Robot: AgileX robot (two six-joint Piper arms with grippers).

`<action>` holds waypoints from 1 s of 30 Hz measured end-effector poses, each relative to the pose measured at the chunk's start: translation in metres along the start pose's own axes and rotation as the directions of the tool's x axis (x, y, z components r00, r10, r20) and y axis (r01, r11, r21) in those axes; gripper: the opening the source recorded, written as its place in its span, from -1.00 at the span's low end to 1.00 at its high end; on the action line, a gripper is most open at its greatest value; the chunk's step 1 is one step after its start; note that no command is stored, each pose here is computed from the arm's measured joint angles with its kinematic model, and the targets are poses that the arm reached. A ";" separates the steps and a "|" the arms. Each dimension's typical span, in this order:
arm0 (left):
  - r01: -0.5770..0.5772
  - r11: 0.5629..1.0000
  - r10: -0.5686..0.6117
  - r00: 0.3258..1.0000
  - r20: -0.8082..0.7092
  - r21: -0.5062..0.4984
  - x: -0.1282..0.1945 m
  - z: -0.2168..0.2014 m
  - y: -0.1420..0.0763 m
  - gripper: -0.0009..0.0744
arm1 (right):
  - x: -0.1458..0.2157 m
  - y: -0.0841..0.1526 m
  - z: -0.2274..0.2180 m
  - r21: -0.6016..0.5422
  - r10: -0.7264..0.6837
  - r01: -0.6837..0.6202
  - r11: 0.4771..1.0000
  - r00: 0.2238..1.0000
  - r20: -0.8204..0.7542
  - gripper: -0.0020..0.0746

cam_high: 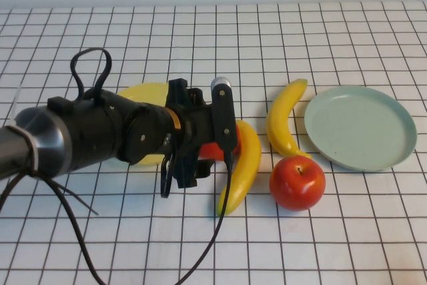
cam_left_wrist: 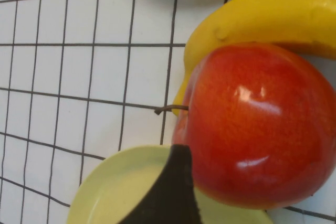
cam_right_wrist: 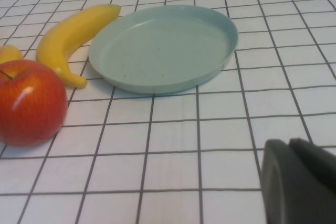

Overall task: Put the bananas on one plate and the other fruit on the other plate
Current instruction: Put one type of fruit in the left plate

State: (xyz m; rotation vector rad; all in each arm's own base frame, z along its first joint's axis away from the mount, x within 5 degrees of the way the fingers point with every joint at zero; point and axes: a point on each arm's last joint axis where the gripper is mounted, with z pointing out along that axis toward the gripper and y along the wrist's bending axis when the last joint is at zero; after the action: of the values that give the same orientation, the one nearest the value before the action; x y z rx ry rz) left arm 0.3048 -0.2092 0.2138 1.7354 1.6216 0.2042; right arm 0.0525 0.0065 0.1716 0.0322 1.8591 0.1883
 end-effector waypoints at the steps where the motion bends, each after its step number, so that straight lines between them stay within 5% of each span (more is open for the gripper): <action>1: 0.000 1.000 0.000 1.000 0.000 0.000 0.000 0.001 0.000 0.80 | 0.000 0.000 0.000 0.000 0.000 0.000 1.000 1.000 0.000 -0.99; 30: -0.036 0.999 0.036 0.999 0.013 -0.028 0.002 0.026 -0.004 0.80 | 0.000 0.000 0.000 0.000 0.000 0.000 1.000 1.000 0.000 -0.99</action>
State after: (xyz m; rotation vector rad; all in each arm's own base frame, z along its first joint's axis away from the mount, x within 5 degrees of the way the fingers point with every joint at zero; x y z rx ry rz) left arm 0.3174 -0.2176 0.1923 1.7423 1.5714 0.2303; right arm 0.0525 0.0065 0.1716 0.0322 1.8591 0.1883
